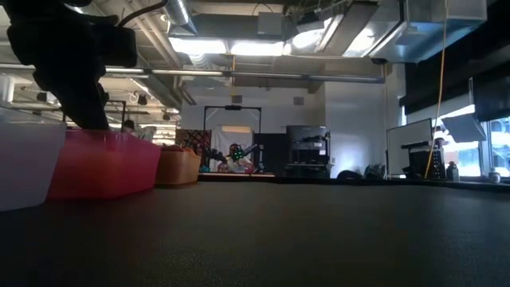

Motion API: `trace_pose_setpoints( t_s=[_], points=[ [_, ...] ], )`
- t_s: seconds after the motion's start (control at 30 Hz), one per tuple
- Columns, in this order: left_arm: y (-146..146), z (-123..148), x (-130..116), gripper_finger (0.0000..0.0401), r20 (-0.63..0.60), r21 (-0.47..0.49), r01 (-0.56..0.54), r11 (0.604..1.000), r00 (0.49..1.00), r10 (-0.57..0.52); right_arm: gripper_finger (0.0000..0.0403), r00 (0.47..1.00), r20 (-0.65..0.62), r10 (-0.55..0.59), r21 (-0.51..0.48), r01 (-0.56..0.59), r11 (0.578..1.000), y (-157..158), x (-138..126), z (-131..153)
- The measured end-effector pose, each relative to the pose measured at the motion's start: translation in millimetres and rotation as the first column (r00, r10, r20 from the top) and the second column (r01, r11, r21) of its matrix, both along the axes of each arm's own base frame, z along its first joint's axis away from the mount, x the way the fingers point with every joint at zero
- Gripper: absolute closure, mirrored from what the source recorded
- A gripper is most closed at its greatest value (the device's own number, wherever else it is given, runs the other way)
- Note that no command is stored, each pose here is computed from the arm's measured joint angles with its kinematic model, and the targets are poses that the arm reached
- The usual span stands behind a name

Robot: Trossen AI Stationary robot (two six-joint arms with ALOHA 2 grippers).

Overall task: Sort produce into baskets
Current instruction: Put the apple into the orange bin

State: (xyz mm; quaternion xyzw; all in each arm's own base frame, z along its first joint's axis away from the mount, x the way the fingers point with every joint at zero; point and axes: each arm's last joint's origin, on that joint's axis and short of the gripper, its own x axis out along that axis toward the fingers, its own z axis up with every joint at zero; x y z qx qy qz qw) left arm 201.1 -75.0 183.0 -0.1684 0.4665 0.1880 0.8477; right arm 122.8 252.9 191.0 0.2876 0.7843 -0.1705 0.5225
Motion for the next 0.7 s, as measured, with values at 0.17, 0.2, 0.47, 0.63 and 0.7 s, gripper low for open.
trace_pose_setpoints(
  t_s=[0.17, 0.2, 0.47, 0.63, 0.7],
  points=[
    [-0.3, 0.5, 1.1, 0.0086, 0.011, 0.002, 0.007, 1.000, 1.000, -0.007, 0.0231, 0.997, 0.083, -0.001, 0.003, 0.001, 1.000, 2.6, 8.4, 9.3],
    [-0.7, 1.0, 2.0, 0.0086, 0.020, 0.004, 0.018, 1.000, 1.000, -0.018, 0.0233, 0.995, 0.104, -0.007, -0.001, 0.007, 1.000, 2.1, 11.7, 12.2],
    [-4.6, 6.8, 11.4, 0.0086, 0.120, 0.021, 0.096, 0.995, 0.988, -0.098, 0.0223, 0.952, 0.300, 0.053, -0.090, -0.027, 0.996, -14.7, 49.2, 38.0],
    [-4.8, 13.6, 20.1, 0.0086, 0.219, 0.090, 0.119, 0.989, 0.966, -0.136, 0.0222, 0.916, 0.380, 0.132, -0.210, -0.054, 0.976, -40.1, 76.8, 48.0],
    [-2.4, 15.8, 23.4, 0.0086, 0.247, 0.114, 0.113, 0.987, 0.959, -0.139, 0.0221, 0.912, 0.380, 0.156, -0.255, -0.059, 0.965, -53.9, 87.5, 49.3]
  ],
)
